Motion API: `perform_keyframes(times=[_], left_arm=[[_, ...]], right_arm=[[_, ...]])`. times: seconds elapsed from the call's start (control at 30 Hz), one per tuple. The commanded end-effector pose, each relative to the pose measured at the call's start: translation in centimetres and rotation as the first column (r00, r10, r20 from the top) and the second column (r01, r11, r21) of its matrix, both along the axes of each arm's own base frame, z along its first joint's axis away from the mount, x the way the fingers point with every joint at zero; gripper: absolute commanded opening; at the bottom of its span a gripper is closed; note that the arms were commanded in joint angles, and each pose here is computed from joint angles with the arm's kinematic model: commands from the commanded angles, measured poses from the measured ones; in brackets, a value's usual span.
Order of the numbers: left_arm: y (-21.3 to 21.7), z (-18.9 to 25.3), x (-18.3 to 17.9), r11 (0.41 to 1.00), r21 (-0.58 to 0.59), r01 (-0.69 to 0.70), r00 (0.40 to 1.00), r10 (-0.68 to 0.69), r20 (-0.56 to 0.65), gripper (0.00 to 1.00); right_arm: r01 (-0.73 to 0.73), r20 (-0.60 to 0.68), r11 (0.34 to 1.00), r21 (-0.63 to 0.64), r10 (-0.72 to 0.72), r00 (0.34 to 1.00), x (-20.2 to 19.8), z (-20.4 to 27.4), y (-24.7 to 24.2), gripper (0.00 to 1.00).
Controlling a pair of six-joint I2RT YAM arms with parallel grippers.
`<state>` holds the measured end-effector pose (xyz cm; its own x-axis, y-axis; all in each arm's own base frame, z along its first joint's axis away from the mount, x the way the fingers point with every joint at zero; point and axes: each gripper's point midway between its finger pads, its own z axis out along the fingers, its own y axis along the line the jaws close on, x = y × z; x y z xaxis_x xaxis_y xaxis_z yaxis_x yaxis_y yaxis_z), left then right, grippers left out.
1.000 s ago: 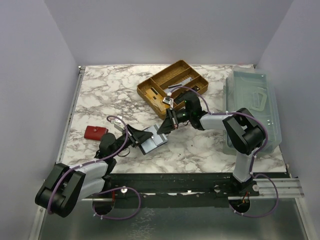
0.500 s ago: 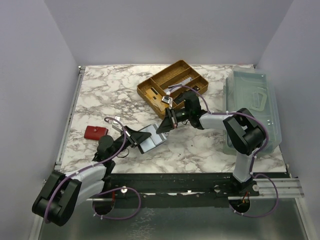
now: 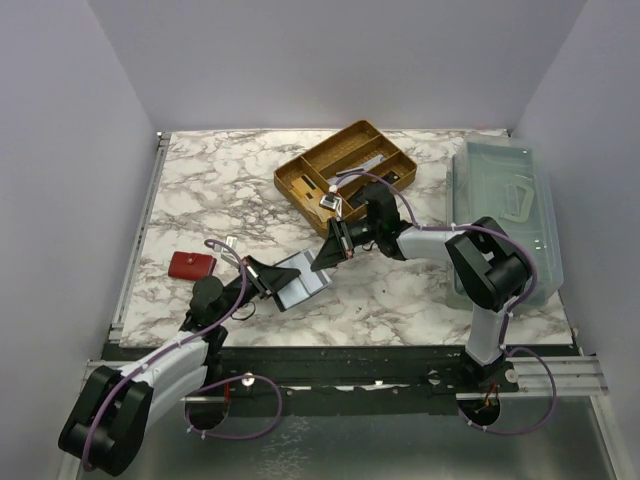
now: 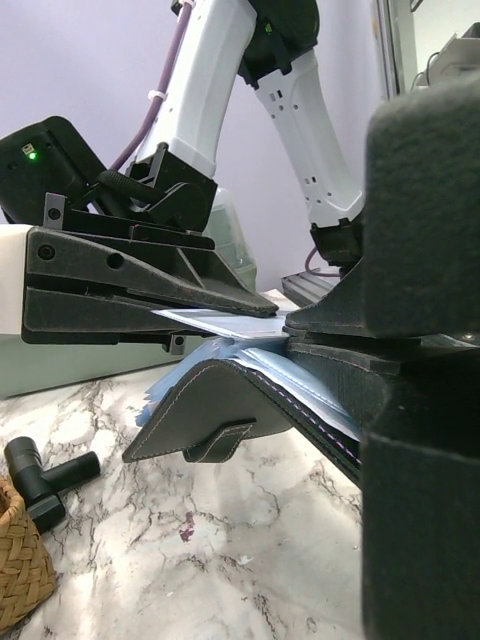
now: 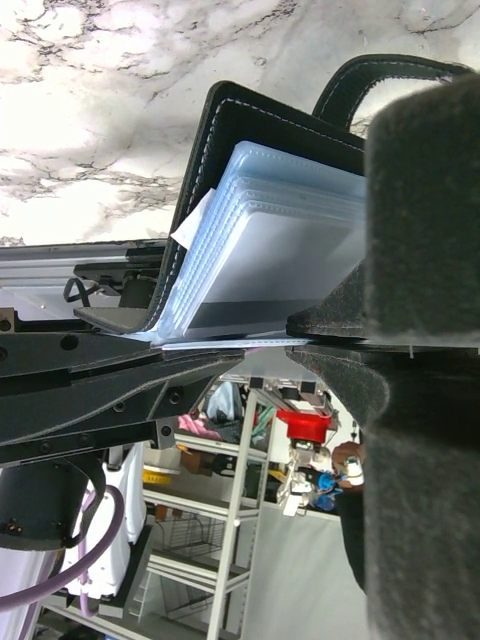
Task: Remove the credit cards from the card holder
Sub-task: Remove the credit card from the card holder.
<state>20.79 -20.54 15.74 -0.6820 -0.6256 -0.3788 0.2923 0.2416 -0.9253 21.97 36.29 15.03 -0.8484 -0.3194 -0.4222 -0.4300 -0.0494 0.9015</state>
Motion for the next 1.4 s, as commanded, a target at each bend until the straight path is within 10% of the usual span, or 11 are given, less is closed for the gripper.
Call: perform_keyframes(times=[0.0,0.5,0.8,1.37], left_arm=[[0.4,0.2,0.1,1.0,0.007,-0.006,1.0,0.006,0.026,0.0],[0.5,0.5,0.0,1.0,-0.005,-0.003,1.0,0.003,0.022,0.0],[-0.2,1.0,0.5,1.0,-0.006,0.029,1.0,-0.029,0.005,0.33],[-1.4,0.6,1.9,0.998,-0.009,0.057,0.998,-0.057,-0.039,0.45]], right_arm=[[-0.015,0.03,0.999,0.034,0.014,0.999,0.3,1.4,-0.7,0.0],[0.016,0.011,1.0,0.026,-0.016,1.0,1.0,1.1,-1.4,0.0],[0.013,-0.005,1.0,0.026,-0.013,1.0,1.0,0.8,-1.3,0.0],[-0.009,-0.01,1.0,0.028,0.009,1.0,0.5,0.8,-1.0,0.0]])
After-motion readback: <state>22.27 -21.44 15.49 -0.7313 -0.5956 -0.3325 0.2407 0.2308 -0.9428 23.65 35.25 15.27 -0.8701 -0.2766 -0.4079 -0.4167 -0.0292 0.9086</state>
